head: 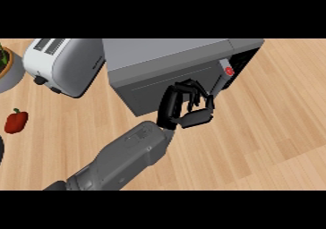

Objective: Pick up the milk, place it into the microwave and close the microwave

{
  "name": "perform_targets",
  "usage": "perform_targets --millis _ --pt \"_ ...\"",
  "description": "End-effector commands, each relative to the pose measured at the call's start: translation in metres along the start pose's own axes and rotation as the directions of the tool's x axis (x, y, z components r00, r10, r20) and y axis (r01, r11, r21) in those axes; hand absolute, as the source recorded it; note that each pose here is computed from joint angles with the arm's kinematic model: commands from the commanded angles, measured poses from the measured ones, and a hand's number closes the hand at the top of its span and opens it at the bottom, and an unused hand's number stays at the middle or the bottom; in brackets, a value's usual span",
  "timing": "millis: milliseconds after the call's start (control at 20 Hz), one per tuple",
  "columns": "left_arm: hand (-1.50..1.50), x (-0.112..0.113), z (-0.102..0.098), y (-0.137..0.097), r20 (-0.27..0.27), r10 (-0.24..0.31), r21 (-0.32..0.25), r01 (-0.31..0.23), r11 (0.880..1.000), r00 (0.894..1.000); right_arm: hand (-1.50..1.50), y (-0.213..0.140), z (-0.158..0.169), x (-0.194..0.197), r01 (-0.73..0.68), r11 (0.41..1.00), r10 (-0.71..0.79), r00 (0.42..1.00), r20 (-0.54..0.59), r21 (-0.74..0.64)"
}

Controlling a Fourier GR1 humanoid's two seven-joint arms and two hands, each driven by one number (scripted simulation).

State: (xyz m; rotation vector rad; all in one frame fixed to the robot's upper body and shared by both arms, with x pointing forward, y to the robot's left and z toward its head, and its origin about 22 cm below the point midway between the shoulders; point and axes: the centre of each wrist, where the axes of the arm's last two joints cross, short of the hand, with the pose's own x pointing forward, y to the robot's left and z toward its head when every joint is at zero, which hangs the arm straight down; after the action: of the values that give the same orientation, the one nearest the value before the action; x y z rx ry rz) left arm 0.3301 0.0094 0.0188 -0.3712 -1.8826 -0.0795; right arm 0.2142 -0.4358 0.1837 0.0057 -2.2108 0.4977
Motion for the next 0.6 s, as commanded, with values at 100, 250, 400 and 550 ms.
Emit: perform_targets --millis 100,250,400,550 --pt "1.50 0.013 -0.030 0.002 0.018 -0.019 0.013 0.019 1.000 1.000 -1.50 -0.012 0.001 -0.008 0.043 0.999 -0.044 0.999 -0.002 -0.031" --pt "1.50 0.012 -0.029 0.003 0.013 -0.017 0.013 0.017 1.000 1.000 -1.50 -0.018 -0.001 -0.007 0.048 0.998 -0.048 0.999 0.011 -0.037" --pt "1.50 0.013 -0.031 0.002 0.022 -0.016 0.021 0.016 1.000 1.000 -1.50 -0.023 -0.002 -0.009 0.065 0.997 -0.065 0.998 0.015 -0.044" --pt "1.50 0.012 -0.030 0.001 0.020 -0.015 0.009 0.014 1.000 1.000 -1.50 -0.029 -0.004 -0.009 0.069 0.997 -0.068 0.997 0.020 -0.040"
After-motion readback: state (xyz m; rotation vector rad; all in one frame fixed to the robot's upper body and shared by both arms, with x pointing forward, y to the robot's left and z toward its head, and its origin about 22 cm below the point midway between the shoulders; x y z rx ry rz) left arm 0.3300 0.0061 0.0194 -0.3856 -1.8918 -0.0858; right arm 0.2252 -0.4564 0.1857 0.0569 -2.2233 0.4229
